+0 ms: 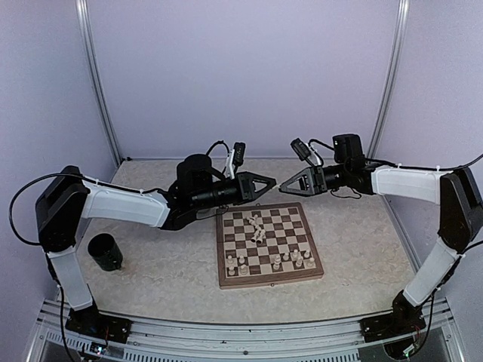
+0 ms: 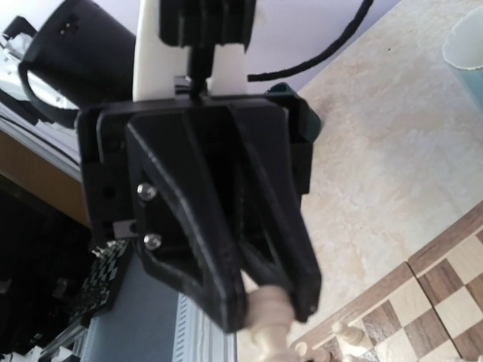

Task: Set up the chess pieces on the board
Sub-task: Pass from the left arm to the right

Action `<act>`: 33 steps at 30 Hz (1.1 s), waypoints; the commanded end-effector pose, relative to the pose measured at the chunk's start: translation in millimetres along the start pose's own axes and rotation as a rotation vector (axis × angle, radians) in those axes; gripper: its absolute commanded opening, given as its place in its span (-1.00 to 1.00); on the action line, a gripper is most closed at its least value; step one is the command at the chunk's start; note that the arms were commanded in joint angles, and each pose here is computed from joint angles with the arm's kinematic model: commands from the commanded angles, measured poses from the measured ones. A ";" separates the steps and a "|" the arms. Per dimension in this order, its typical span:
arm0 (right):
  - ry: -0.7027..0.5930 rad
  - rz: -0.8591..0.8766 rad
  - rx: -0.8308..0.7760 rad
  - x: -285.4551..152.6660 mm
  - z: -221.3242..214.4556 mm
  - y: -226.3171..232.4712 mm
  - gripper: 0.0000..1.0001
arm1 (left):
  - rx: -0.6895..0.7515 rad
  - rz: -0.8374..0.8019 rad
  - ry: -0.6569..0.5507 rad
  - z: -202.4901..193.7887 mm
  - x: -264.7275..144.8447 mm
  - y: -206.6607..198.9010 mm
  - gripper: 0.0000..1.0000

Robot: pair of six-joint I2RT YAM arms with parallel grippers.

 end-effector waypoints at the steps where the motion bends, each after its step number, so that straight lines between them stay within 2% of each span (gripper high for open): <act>1: 0.011 0.028 0.017 1.8 -4.0 -3.3 -0.34 | 0.019 -0.031 -0.027 7.3 7.0 -8.0 -0.71; 14: -0.020 0.013 -0.007 -5.7 4.1 -6.9 -0.77 | 0.007 -0.028 0.003 -1.9 11.6 -1.6 -0.71; 17: -0.022 0.007 -0.012 -6.2 4.7 -8.6 -0.78 | 0.005 -0.025 0.006 -3.0 12.6 0.1 -0.71; 20: -0.018 0.011 -0.005 -5.6 5.5 -9.4 -0.64 | 0.005 -0.026 0.007 -3.4 13.6 0.8 -0.71; 22: -0.017 0.013 -0.003 -5.3 6.3 -10.0 -0.62 | 0.007 -0.029 0.008 -3.3 14.3 0.4 -0.71; 33: -0.024 0.021 0.018 -6.7 9.0 -18.3 -0.76 | 0.003 -0.033 0.015 -4.2 16.5 1.5 -0.72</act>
Point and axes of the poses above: each gripper's point midway between its finger pads, its own x axis out along the fingers, its own y axis along the line the jaws close on, z = x × y, the point moved 2 cm from there along -x, back along the fingers, and after that the axes turned 6 degrees about x, right-handed, at the moved point
